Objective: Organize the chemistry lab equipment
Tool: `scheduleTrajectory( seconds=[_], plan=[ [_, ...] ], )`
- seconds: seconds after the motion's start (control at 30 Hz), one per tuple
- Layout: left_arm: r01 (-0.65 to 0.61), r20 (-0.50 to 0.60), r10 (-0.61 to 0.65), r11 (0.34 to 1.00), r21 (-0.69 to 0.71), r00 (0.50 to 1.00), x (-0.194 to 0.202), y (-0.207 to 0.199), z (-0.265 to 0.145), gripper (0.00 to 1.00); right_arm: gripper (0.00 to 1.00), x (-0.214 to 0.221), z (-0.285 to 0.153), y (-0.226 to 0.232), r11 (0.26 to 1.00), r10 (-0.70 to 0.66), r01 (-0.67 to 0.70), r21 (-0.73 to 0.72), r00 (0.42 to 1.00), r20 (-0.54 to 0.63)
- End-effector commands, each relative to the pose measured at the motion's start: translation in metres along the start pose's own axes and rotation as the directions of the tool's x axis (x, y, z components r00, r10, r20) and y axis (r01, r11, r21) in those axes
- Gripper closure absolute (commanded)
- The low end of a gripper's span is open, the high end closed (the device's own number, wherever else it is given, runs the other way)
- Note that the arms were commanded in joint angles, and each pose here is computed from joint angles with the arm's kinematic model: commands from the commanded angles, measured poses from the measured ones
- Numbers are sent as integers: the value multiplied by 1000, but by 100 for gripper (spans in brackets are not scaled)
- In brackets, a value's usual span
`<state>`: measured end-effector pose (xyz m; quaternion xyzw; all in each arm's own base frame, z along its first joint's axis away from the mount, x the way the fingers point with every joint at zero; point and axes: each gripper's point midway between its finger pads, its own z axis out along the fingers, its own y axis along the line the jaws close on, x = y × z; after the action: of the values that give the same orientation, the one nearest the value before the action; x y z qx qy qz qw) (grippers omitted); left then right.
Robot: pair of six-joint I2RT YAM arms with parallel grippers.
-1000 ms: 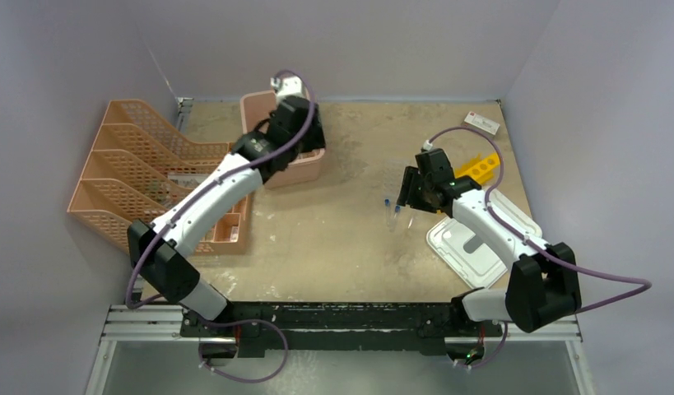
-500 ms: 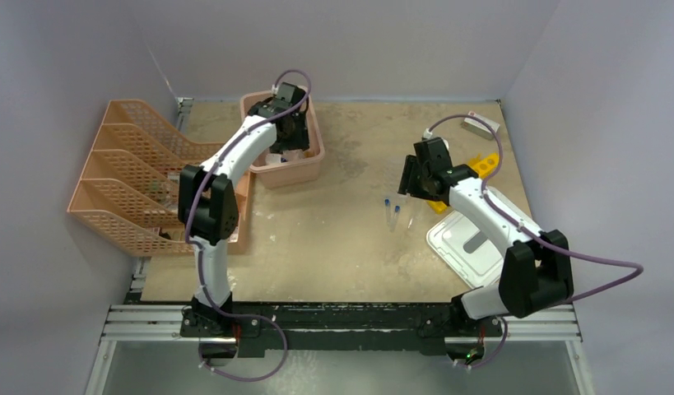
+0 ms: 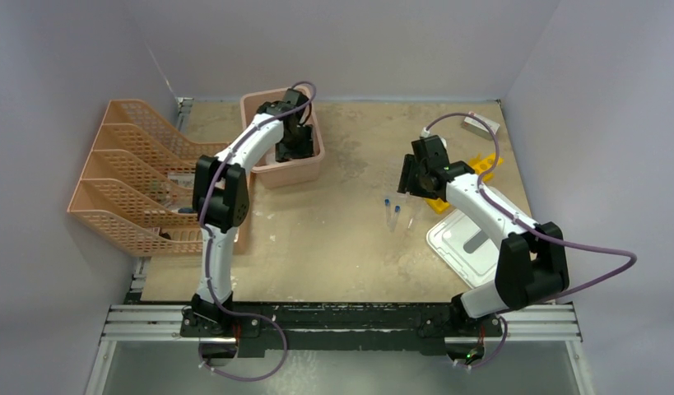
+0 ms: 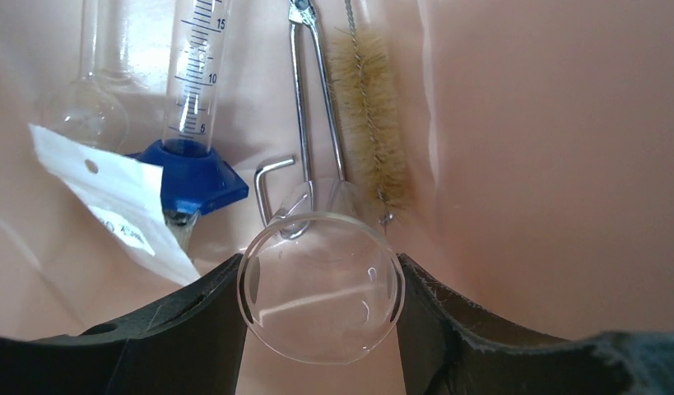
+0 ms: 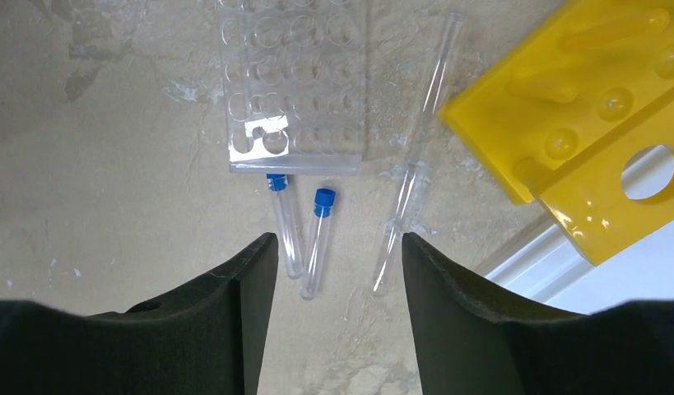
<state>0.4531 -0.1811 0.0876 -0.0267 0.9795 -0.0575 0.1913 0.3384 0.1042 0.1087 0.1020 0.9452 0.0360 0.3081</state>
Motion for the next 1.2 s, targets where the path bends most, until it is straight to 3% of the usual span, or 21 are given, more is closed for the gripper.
scheduleTrajectory(
  seconds=[0.0,0.3,0.5,0.7,1.0,1.17],
  plan=[
    [-8,0,8,1000,-15,1000,-7,3,9,57,41,-22,-6,2,1000,4,-4,-2,998,60],
    [26,81,-16,992,-125,997,-14,22,32,57,41,-22,-8,1,1000,-3,3,-2,998,67],
    [93,205,-46,969,-229,978,-32,43,23,57,41,-22,-9,1,1000,-3,3,-3,998,70],
    [129,258,-47,940,-315,965,-40,60,11,57,41,-23,-9,1,1000,0,0,-4,997,71],
    [51,116,-39,993,-104,993,-18,21,36,50,41,-25,-11,2,1000,1,0,-8,997,76],
    [51,80,-46,996,-67,996,-16,14,35,44,41,-24,-12,1,1000,1,-1,-8,997,78]
  ],
)
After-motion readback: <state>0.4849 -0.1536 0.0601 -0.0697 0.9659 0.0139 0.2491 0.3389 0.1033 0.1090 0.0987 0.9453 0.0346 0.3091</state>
